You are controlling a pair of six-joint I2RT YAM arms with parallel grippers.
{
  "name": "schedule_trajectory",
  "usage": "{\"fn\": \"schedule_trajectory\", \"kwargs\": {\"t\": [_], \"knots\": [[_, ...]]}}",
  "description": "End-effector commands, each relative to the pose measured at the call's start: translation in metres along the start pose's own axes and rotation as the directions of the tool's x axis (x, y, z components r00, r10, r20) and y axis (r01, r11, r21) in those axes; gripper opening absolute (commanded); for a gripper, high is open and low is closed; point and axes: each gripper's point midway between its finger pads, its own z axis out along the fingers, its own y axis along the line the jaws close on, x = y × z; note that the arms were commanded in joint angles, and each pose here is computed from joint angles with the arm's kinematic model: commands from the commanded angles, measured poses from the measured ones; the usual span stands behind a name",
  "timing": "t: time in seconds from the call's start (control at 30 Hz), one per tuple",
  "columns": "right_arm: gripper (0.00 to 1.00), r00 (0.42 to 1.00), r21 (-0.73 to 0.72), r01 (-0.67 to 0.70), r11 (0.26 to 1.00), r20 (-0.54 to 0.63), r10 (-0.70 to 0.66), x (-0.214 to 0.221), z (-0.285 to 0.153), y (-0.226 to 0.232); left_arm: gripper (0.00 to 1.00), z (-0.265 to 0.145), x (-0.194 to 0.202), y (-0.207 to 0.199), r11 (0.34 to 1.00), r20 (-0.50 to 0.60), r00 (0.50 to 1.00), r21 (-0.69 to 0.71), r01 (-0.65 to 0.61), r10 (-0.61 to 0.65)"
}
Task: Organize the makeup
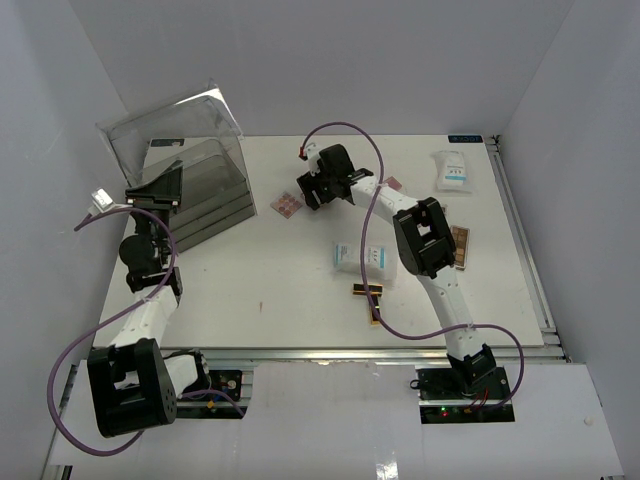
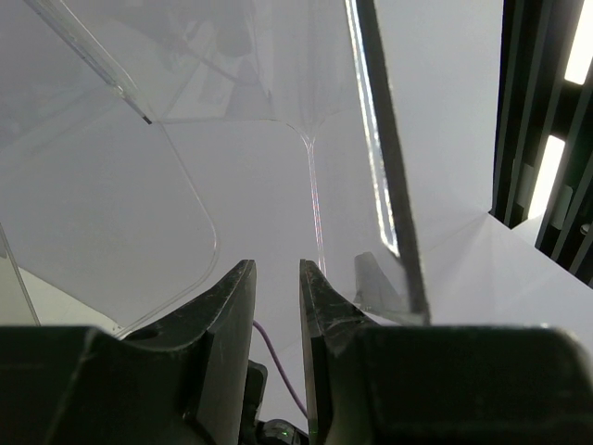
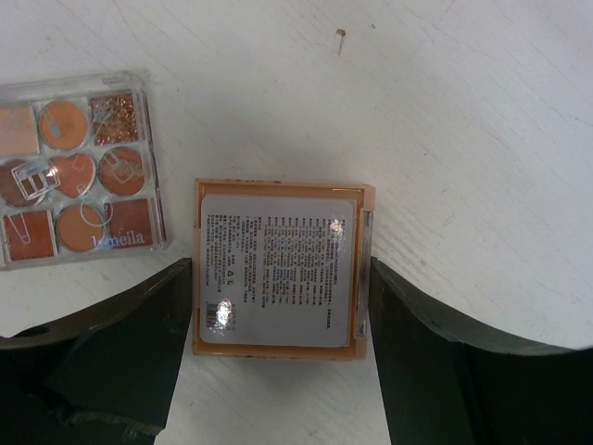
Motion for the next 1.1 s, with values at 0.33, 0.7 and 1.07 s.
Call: {"fn": "schedule_trajectory", "kwargs": {"t": [0.33,0.7,1.07], "knots": [[0.19,0.82,-0.219,0.55,0.806,0.326,-0.47,-0.071,-0.155,0.084,0.36,0.014,-0.016,-0.04,0.997,0.027,1.0,0.08,-0.006,0.004],[0.18,0.338,-0.082,0.938,0.337,0.425,-0.839,-0.08,-0.186,0.199,0.36,0.014,-0.018,-0.041,0.998,0.031,1.0,0.062,-0.007,0.005],[0.19,0.205,0.241,0.899,0.367,0.51,-0.835,-0.177,-0.178,0.24,0.36,0.012,-0.017,-0.043,0.998,0.024,1.0,0.058,-0.013,0.011]]}}
